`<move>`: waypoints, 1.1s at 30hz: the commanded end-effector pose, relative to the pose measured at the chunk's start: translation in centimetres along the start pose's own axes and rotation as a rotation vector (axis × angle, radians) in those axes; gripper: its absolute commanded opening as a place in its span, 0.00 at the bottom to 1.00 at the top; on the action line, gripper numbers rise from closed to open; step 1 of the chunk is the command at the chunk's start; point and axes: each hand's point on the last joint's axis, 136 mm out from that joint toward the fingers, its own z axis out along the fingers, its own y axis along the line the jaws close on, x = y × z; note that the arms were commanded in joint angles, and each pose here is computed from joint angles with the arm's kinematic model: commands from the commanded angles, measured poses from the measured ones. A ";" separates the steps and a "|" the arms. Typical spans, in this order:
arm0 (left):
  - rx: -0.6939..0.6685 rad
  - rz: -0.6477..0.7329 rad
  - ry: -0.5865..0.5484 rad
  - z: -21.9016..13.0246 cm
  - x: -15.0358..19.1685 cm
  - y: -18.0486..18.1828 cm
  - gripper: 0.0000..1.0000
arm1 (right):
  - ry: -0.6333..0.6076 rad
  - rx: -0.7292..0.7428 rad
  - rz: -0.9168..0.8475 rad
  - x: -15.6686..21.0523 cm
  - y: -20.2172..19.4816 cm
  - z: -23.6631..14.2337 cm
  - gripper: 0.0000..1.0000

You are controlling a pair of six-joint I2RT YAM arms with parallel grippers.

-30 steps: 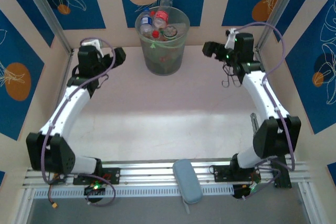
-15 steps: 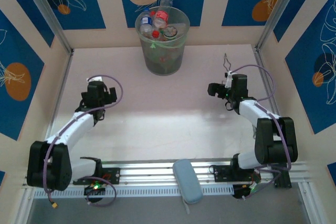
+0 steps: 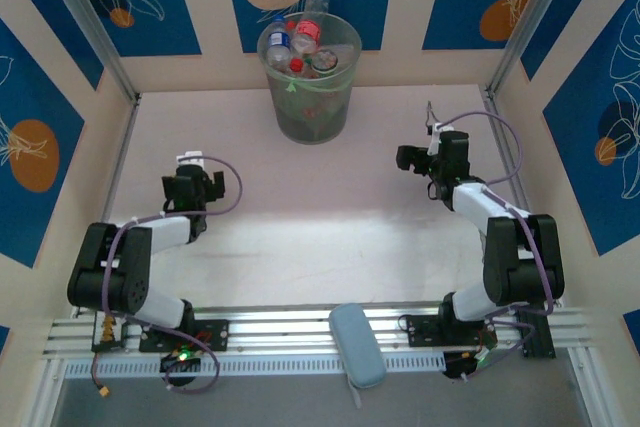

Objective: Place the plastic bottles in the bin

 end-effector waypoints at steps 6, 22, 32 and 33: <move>0.107 -0.003 -0.147 -0.4 -1.5 -1.3 1.00 | -0.201 -0.003 -0.130 2.4 0.3 -0.3 0.99; 0.141 0.010 -0.190 -0.5 -0.7 -1.9 1.00 | -0.205 -0.079 -0.070 3.7 -0.5 -0.5 0.99; 0.140 0.011 -0.189 -0.5 -0.6 -1.9 1.00 | -0.205 -0.079 -0.070 3.7 -0.5 -0.5 0.99; 0.141 0.011 -0.189 -0.5 -0.6 -2.0 1.00 | -0.205 -0.081 -0.071 3.7 -0.4 -0.5 0.99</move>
